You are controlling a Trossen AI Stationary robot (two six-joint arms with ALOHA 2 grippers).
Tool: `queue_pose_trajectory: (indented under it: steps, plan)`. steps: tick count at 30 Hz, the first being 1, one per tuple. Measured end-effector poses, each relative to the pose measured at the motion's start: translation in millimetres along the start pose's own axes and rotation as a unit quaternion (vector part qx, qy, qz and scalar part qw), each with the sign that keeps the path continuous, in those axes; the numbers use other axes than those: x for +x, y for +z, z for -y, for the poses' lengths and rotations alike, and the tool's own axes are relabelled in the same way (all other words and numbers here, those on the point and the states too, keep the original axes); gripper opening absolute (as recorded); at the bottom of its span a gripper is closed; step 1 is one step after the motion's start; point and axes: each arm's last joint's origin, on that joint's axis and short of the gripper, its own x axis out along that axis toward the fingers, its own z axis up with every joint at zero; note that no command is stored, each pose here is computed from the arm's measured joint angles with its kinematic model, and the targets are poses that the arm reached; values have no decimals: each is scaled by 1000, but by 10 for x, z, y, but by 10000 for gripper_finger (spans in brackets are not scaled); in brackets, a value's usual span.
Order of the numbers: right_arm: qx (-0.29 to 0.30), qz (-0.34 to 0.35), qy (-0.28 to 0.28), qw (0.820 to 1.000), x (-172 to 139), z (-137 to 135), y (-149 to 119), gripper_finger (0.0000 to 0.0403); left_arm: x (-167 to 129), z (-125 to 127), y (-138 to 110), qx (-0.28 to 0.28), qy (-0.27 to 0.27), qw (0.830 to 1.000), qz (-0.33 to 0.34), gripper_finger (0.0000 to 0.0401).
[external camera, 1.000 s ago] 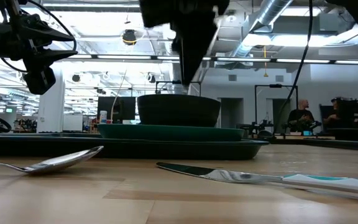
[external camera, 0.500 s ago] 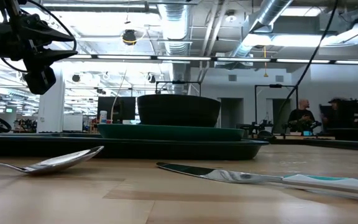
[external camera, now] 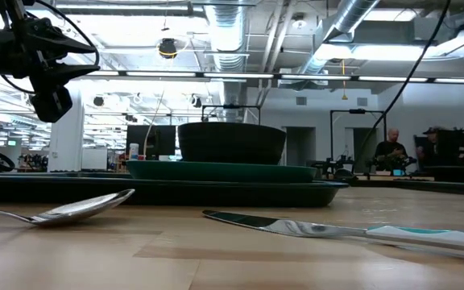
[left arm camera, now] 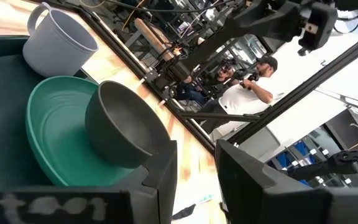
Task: Set up tray
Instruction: Put the napkin on the black tray to the left of the green plate
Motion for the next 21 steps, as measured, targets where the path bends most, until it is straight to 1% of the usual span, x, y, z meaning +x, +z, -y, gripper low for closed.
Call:
queue_pose_trajectory:
  steps: [4, 6, 9, 12, 17, 21]
  plan:
    - [11, 16, 32, 999, -4, -74, 24, 160, 0, 4, -4, 0, -6, 1000, -7, 98]
    - [7, 23, 48, 999, -28, -95, 35, 159, 0, 6, -7, 0, -11, 1000, -13, 98]
    - [-10, 21, 58, 998, -127, -47, 9, 160, 0, 8, -12, -8, -15, 1000, -19, 98]
    - [-23, 30, 62, 997, -293, 75, -2, 159, -1, 7, -14, -8, -16, 1000, -21, 98]
    - [-101, 75, 86, 988, -621, 297, 7, 159, 0, 7, -14, -9, -15, 1000, -21, 98]
    - [-133, 101, 110, 980, -869, 532, 33, 159, 0, 6, -14, -18, -14, 1000, -20, 98]
